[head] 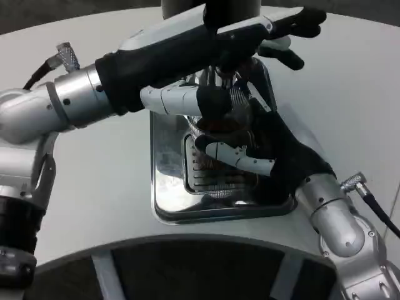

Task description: Grasp the cup under the faucet to collect the drink, then remove the cup.

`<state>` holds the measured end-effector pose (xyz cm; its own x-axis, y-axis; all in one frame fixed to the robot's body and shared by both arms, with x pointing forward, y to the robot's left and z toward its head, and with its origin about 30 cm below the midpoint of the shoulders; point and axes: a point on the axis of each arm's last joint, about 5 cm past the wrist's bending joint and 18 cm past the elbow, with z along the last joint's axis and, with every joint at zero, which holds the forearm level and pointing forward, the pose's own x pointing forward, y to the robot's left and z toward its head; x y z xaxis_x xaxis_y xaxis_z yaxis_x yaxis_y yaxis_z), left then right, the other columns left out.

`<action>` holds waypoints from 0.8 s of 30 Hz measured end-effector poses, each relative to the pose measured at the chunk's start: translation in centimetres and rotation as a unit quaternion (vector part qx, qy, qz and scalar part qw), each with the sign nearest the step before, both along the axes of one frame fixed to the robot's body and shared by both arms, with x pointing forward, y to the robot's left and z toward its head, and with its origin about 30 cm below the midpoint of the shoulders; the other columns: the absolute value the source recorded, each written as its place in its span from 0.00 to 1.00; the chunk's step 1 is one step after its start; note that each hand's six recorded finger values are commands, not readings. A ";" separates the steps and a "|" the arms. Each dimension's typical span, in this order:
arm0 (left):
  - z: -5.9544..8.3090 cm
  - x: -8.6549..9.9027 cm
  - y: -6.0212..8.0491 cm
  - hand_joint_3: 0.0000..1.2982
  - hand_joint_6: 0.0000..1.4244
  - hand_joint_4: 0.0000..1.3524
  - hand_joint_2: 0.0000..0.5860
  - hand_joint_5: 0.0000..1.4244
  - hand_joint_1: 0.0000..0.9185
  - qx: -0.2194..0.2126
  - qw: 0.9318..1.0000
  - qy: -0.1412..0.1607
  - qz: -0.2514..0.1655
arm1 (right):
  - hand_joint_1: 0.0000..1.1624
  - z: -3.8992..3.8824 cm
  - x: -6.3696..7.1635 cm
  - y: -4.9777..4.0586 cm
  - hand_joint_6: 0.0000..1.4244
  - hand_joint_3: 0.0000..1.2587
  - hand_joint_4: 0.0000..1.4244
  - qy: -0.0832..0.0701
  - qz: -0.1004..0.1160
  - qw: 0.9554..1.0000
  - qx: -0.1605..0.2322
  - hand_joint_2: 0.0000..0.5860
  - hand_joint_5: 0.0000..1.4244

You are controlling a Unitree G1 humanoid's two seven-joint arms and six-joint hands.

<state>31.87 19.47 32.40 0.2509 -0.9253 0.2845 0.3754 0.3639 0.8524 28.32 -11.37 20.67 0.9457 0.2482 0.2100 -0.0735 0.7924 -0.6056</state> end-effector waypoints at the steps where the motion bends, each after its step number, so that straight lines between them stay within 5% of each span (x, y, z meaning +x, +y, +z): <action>1: 0.0 0.0 0.0 0.05 0.03 0.05 0.01 0.14 0.00 -0.001 1.000 0.000 0.000 | 0.42 0.02 0.0 0.03 0.00 0.00 0.00 0.000 0.000 1.000 0.000 0.25 0.00; 24: 0.0 0.0 0.0 0.06 0.03 0.05 0.00 0.14 0.00 -0.003 1.000 0.000 0.003 | 0.46 -0.19 0.3 0.52 0.00 0.00 0.00 -0.003 -0.005 1.000 0.007 0.28 0.00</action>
<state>31.87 19.52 32.40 0.2557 -0.9225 0.2891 0.3739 0.3701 0.8504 28.59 -10.85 20.48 0.9467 0.2359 0.2192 -0.0620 0.8016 -0.5947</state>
